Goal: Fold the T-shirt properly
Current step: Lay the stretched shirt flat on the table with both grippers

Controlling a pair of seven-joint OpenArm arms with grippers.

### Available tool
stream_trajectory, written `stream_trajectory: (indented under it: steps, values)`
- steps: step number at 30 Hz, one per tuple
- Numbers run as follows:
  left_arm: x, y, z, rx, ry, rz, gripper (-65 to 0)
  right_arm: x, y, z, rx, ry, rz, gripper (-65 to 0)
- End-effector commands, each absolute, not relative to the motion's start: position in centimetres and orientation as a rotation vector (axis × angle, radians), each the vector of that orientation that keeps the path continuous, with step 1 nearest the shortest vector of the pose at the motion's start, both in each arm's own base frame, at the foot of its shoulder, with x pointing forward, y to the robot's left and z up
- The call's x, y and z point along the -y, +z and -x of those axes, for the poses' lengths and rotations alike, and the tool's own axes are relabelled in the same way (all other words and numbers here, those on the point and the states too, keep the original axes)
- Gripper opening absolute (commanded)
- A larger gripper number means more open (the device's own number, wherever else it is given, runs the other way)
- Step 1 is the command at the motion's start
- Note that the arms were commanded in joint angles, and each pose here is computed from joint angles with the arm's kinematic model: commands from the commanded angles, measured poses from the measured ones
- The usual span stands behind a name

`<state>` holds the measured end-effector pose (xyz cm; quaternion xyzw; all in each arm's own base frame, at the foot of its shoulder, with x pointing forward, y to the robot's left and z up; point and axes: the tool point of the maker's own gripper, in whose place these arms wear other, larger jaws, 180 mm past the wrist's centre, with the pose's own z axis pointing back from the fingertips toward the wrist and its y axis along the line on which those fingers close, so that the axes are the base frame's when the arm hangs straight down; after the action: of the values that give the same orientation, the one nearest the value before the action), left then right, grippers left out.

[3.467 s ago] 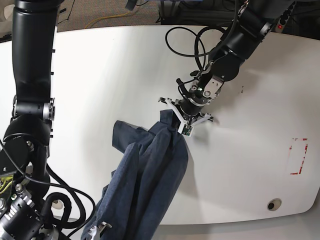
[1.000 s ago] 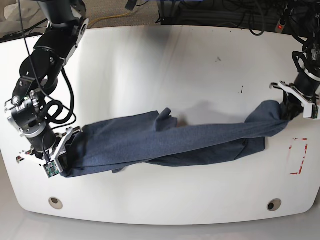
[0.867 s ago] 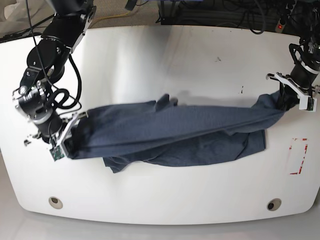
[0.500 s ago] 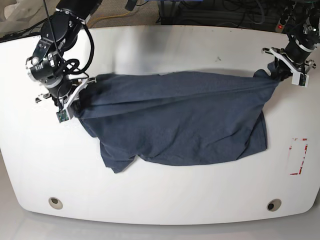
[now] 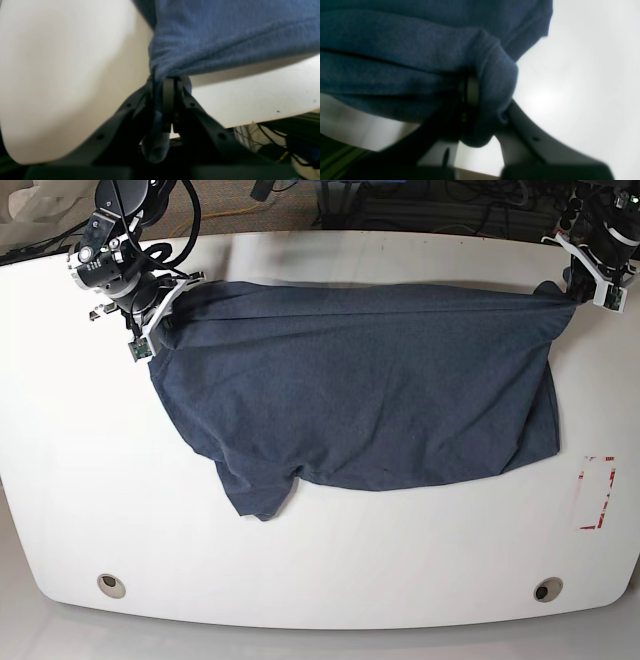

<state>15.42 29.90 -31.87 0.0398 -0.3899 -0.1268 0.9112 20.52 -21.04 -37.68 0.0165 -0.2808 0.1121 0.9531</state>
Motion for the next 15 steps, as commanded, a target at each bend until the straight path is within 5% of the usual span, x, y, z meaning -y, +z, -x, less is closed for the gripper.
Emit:
stream_trajectory:
  steps: [1, 4, 9, 15]
  values:
    - [-30.9, -31.2, -15.1, 0.821, -0.275, -0.149, -64.0, 21.8, -37.3, -20.4, 0.567, 0.227, -0.001, -65.0]
    - [-30.4, -31.5, -14.8, 0.811, -0.336, -0.16, -63.9, 21.7, -37.7, -19.7, 0.534, 0.228, -0.008, -56.1]
    - [-29.7, -32.5, -14.1, 0.776, -0.413, -0.174, -61.7, 20.5, -37.7, -19.1, 0.532, 0.219, -0.091, -31.7]
    - [-29.2, -33.1, -14.5, 0.756, -0.478, -0.193, -36.3, 20.9, -37.2, -17.4, 0.55, 0.119, -0.2, -14.6]
